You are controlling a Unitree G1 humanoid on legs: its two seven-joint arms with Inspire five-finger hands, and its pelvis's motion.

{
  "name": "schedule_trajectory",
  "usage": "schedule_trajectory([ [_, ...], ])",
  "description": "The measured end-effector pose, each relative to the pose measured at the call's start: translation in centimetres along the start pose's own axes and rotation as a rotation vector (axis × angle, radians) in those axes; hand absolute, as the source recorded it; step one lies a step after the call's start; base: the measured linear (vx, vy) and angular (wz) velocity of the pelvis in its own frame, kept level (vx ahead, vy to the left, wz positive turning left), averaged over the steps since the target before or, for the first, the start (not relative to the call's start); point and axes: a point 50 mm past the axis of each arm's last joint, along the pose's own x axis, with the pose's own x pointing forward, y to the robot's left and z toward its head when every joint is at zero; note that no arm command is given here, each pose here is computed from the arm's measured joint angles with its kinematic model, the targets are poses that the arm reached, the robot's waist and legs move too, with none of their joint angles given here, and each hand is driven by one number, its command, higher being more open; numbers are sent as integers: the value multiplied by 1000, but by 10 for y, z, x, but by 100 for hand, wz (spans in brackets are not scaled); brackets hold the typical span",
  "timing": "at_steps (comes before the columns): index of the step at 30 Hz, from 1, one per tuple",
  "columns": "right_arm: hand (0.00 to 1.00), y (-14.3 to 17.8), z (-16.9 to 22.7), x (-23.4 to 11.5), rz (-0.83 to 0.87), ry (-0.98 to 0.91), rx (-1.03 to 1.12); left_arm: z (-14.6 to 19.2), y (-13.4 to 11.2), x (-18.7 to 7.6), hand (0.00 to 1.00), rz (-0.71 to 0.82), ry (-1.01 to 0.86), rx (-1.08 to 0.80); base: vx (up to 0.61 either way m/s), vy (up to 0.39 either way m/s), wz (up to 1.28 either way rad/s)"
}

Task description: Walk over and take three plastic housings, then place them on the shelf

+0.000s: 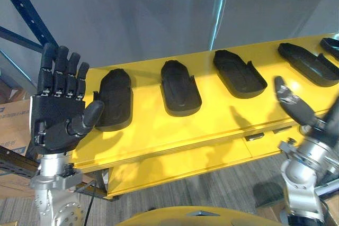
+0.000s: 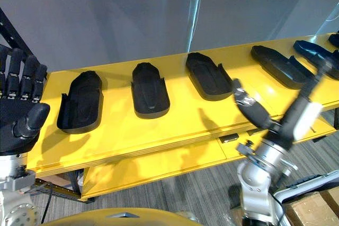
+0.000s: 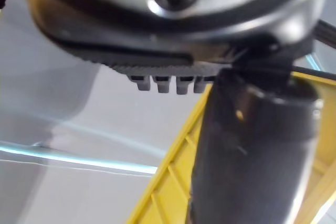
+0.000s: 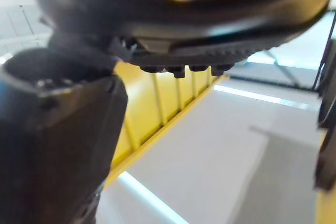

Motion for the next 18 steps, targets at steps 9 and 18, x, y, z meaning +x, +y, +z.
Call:
schedule_trajectory([
  [9,100,-53,-82,-51,-150,440,-214,-36,31,-50,100,-8,213,-158,11,4,-1],
  [18,100,-42,-122,-141,-18,921,-249,-65,46,-108,100,127,348,-310,0,0,0],
])
